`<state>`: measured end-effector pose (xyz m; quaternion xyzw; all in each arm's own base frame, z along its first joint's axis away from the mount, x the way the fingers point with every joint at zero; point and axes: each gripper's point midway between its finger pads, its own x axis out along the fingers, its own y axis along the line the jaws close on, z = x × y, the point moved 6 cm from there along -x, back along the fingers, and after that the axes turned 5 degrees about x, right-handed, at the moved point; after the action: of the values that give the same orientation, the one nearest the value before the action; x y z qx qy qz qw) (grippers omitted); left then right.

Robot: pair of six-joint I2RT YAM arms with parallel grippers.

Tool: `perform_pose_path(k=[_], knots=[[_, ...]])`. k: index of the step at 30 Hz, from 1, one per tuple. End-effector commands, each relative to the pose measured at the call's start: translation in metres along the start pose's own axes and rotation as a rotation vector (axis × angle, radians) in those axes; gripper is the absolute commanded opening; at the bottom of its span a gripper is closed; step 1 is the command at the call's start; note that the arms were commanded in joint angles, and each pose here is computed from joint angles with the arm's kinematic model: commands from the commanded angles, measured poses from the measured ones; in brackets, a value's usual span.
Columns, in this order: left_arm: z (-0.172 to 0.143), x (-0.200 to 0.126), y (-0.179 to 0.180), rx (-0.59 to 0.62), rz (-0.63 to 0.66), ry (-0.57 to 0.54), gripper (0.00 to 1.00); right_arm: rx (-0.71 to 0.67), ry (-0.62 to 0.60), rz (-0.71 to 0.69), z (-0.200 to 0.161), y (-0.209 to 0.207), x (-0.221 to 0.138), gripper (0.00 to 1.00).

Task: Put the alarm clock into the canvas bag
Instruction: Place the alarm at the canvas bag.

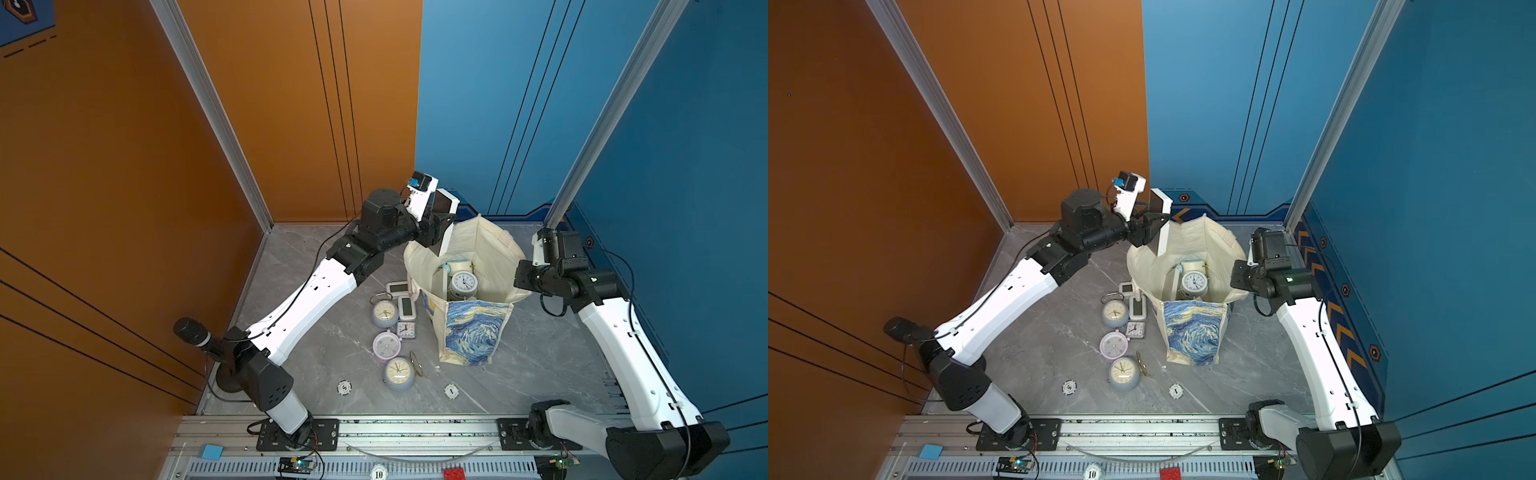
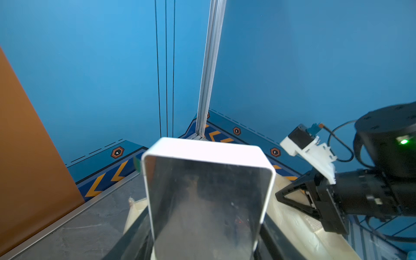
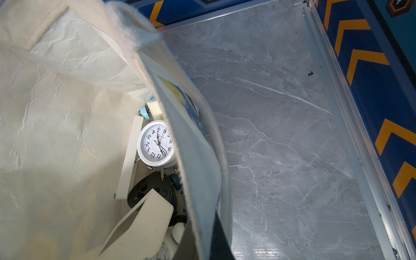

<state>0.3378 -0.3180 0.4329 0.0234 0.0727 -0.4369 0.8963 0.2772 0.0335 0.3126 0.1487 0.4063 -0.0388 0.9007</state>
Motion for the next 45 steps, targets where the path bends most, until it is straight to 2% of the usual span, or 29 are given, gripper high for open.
perform_pose_path(k=[1,7,11,22,32,39,45], knots=[[-0.013,0.018,-0.017,0.155,0.015,0.095,0.27,0.000,-0.053,0.014,0.008,0.000,-0.014,0.09],[-0.047,0.053,-0.031,0.280,0.028,0.260,0.26,0.000,-0.046,0.014,0.007,0.000,-0.012,0.09],[-0.076,0.073,-0.025,0.302,0.041,0.350,0.25,-0.001,-0.042,0.011,0.006,0.000,-0.010,0.09],[-0.150,0.120,-0.018,0.306,-0.015,0.595,0.26,-0.002,-0.032,0.007,0.004,-0.001,-0.007,0.09],[-0.209,0.140,-0.016,0.231,-0.125,0.734,0.29,-0.004,-0.021,0.004,0.003,-0.002,-0.004,0.09],[-0.239,0.149,-0.019,0.181,-0.190,0.792,0.41,-0.003,-0.019,0.004,0.002,-0.002,-0.003,0.09],[-0.229,0.149,-0.023,0.133,-0.223,0.760,0.62,-0.004,-0.017,0.001,0.001,-0.003,-0.003,0.09]])
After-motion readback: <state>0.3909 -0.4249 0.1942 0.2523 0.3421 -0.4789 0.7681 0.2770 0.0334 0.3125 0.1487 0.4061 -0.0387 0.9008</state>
